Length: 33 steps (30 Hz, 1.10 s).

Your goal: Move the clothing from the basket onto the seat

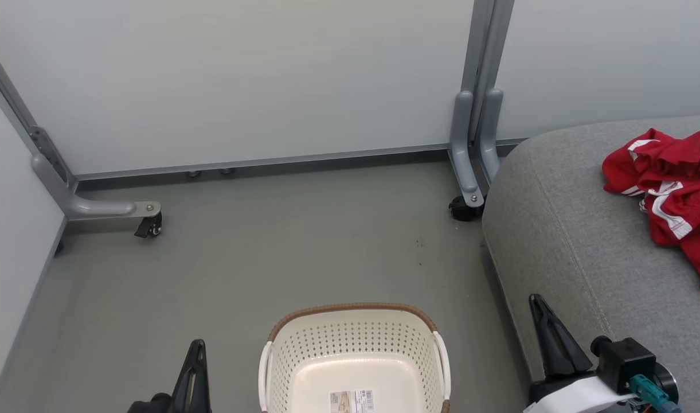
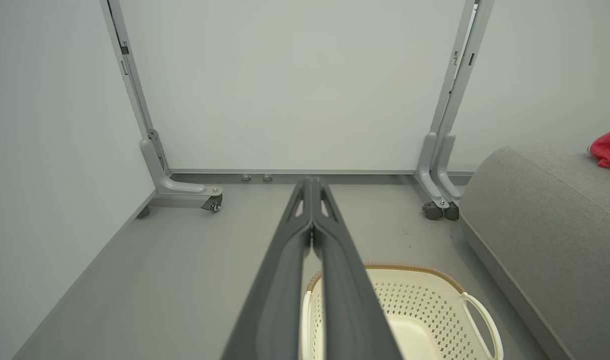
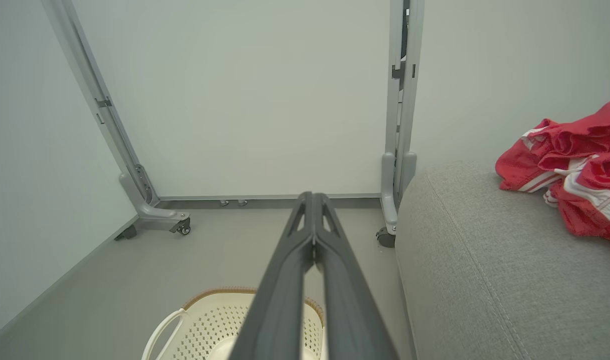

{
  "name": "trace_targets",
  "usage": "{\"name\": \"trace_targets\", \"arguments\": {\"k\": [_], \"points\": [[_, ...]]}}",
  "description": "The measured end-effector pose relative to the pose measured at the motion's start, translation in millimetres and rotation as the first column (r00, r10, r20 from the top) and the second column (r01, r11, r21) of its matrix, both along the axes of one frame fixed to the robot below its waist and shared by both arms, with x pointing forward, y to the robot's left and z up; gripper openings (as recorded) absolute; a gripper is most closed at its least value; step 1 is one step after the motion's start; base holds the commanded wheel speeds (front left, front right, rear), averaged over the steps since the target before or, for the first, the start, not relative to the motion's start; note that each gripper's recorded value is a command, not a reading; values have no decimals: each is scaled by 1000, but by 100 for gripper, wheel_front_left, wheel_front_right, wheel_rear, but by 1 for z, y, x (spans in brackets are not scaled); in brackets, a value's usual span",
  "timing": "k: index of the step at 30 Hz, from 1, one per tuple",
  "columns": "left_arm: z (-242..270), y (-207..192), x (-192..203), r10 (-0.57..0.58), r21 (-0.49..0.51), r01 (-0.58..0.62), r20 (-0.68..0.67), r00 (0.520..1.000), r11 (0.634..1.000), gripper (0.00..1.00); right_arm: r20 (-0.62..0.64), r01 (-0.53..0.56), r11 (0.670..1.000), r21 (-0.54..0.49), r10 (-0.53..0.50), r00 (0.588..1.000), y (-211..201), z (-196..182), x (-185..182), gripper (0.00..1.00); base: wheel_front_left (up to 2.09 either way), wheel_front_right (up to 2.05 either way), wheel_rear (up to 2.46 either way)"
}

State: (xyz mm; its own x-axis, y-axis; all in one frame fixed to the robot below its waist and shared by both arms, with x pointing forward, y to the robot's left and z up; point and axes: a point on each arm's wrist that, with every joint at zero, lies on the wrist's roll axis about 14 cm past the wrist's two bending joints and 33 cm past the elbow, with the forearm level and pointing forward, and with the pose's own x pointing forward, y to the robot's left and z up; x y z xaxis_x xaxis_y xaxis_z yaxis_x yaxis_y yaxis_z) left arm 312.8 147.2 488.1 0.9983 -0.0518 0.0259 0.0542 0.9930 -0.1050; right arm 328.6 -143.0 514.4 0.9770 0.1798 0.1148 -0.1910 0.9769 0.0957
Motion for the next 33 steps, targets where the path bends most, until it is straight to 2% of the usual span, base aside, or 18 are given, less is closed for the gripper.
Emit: {"name": "trace_targets", "arguments": {"k": [8, 15, 24, 33], "points": [[-9, 7, 2, 26, -159, -35, -58, 998, 987, 0, -55, 37, 988, 152, -29, 998, -10, -6, 3, 0, 0, 0, 0], [-10, 14, 9, 38, -279, -61, -86, 996, 958, 0, -89, 65, 960, 272, -42, 995, -17, -7, 9, 0, 0, 0, 0], [-11, 19, 17, 41, -416, -84, -113, 993, 905, 0, -125, 97, 908, 407, -50, 991, -25, -8, 15, 0, 0, 0, 0], [-10, 26, 25, 42, -532, -105, -129, 991, 840, 0, -156, 123, 843, 524, -47, 987, -31, -8, 22, 0, 0, 0, 0]]}}
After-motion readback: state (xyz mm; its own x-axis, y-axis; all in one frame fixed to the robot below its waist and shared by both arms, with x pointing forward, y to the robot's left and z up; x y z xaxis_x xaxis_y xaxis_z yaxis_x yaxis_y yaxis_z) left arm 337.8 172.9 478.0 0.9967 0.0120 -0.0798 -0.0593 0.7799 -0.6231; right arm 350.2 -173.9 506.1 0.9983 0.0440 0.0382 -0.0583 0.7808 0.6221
